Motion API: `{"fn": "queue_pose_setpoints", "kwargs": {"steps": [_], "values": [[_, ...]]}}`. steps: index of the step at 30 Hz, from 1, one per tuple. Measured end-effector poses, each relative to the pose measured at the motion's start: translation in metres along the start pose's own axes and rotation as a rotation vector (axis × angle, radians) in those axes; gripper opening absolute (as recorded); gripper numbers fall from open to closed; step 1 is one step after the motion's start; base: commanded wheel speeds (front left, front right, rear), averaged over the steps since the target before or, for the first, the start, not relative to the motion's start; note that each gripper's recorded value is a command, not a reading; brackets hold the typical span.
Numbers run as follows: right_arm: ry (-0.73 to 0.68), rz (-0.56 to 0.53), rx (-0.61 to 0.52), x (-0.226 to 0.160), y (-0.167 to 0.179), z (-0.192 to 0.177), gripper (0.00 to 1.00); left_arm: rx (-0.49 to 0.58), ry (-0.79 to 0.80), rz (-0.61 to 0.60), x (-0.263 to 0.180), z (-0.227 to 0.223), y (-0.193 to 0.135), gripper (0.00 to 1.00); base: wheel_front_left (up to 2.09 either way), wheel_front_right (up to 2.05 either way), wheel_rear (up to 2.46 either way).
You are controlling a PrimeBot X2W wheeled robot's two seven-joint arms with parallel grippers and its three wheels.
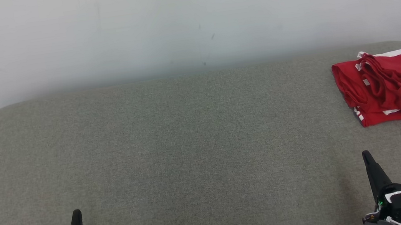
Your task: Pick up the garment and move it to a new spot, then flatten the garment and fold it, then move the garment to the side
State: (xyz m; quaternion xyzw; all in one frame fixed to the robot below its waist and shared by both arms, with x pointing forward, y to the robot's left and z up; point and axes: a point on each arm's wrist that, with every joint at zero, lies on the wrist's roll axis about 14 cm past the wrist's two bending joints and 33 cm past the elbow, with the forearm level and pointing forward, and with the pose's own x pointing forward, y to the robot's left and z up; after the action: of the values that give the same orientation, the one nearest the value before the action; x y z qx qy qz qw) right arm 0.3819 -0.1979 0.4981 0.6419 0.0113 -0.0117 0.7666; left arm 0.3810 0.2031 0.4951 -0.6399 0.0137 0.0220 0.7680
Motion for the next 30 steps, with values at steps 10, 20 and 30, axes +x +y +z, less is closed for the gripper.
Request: {"fn": "queue_pose_setpoints", "kwargs": {"steps": [10,20,30], "values": [[0.001,0.006,0.064,0.0017,0.0016,0.0012,0.00,-0.067,0.006,-0.014,0.0024,-0.0010,-0.0035,0.00,0.00,0.00,0.00],[0.001,0.021,0.132,0.0049,0.0057,0.0028,0.00,-0.135,0.011,-0.030,0.0052,-0.0012,-0.0079,0.00,0.00,0.00,0.00],[0.001,0.027,0.177,0.0060,0.0071,0.0036,0.00,-0.182,0.015,-0.041,0.0062,-0.0017,-0.0099,0.00,0.00,0.00,0.00]]}}
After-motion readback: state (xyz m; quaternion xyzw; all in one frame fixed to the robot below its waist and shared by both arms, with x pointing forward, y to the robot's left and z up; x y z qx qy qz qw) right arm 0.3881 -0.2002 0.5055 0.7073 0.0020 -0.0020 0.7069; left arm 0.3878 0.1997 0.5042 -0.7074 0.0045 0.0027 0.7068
